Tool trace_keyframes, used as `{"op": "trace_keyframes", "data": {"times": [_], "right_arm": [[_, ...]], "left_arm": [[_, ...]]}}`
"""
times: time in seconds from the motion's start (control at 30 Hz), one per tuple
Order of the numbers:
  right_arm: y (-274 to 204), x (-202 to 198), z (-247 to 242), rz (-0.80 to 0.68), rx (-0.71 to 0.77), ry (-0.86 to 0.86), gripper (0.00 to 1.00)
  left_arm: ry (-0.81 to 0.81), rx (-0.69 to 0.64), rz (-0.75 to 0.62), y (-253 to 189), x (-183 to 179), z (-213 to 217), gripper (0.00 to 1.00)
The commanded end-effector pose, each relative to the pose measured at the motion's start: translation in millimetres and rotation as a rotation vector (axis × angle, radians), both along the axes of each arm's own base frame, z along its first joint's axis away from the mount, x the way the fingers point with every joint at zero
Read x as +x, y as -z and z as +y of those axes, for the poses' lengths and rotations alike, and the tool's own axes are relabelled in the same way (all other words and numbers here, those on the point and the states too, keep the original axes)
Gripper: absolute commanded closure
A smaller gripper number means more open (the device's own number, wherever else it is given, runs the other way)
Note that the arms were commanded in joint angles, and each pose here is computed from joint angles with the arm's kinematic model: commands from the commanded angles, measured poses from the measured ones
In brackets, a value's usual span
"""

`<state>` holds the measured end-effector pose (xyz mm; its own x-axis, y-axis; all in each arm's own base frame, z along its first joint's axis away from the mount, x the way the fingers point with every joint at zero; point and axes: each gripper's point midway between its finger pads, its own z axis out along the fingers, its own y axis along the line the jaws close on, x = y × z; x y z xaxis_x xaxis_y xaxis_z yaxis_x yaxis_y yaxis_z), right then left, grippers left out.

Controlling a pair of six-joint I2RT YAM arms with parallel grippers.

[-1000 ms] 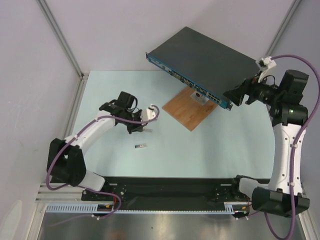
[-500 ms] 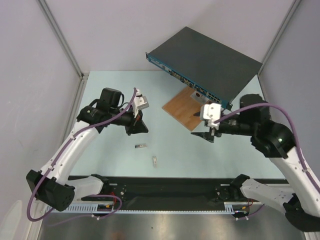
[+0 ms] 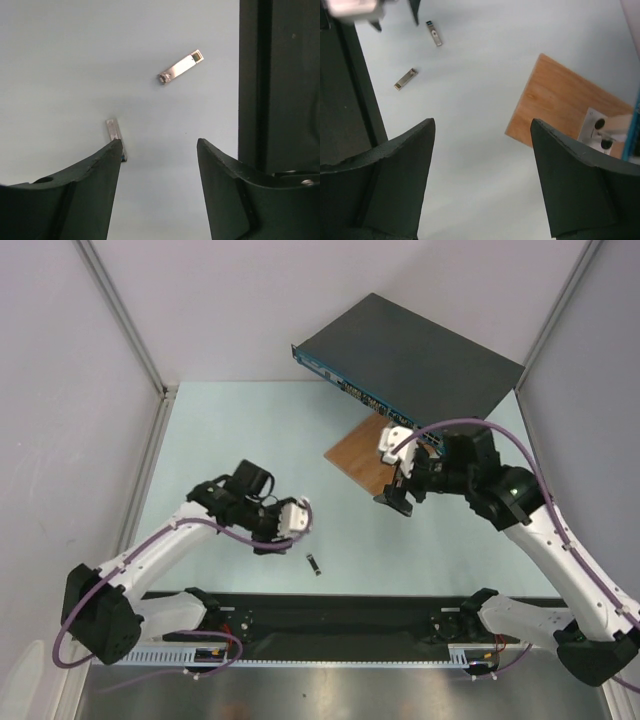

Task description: Insert the plug into the switch port

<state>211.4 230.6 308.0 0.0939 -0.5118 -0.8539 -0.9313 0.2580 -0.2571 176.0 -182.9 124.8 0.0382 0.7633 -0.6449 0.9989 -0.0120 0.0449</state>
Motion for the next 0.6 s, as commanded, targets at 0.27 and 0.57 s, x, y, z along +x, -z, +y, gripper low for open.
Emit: {"op": "trace_keyframes", "data": {"times": [0.27,0.57], "right_arm": [[-35.7,1.9,-28.3,0.101,0.206,0.162,0.21],[-31.9,4.5,-37.4,0.126,0.212,0.204,0.26]], "left_arm": [[0.489,0.108,-0.213,80.7,6.9,-54.7,0.38],[0.591,0.131,-0.188,105.0,-9.4,-64.1,0.51]]}}
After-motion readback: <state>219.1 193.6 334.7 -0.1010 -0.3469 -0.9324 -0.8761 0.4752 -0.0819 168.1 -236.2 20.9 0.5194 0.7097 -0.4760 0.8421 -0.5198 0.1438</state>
